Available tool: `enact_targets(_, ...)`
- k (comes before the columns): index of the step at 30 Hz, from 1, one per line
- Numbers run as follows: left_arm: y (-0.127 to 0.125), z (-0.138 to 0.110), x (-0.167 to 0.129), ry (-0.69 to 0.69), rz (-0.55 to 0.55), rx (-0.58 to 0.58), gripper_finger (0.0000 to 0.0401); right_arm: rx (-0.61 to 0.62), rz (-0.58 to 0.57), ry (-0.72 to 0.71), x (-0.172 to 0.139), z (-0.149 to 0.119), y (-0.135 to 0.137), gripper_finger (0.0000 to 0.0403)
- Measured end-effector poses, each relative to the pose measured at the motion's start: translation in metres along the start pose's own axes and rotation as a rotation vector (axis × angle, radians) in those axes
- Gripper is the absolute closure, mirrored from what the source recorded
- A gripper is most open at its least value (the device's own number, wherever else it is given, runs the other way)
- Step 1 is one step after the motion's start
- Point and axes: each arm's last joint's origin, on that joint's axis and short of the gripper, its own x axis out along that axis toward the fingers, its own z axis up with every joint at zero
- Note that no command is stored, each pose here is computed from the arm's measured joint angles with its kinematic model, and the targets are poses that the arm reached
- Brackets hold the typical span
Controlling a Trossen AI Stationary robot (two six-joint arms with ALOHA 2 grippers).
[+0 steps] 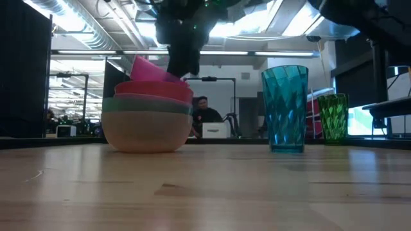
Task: Nest bowls inside each other
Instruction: Stack the red bowl on top of the pink bowl, then move the stacked bowls to the center of the table
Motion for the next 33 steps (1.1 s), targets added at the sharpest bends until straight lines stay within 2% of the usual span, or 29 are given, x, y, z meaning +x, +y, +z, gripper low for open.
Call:
enact_targets(17, 0.000, 0.000, 0.000, 0.004, -0.013, -0.003, 0.0278, 0.022, 0.030, 0.013, 0.008, -0.002, -0.003, 0.0330)
enact_targets(21, -0.001, 0.000, 0.000, 0.013, -0.045, -0.003, 0.0271, 0.007, 0.031, -0.002, 0.004, 0.000, -0.003, 0.0269)
enact_targets(24, -0.001, 0.000, 0.000, 0.015, -0.049, -0.003, 0.0259, -0.023, 0.028, -0.016, -0.007, 0.003, -0.001, 0.0228)
enact_targets(27, -0.003, -0.002, 0.006, 0.040, -0.041, 0.002, 0.0247, -0.033, 0.022, -0.033, -0.031, 0.004, 0.003, 0.0201)
enact_targets(33, -0.020, -0.016, 0.049, 0.183, -0.049, 0.036, 0.0242, -0.072, -0.057, -0.060, -0.084, 0.002, 0.010, 0.0190)
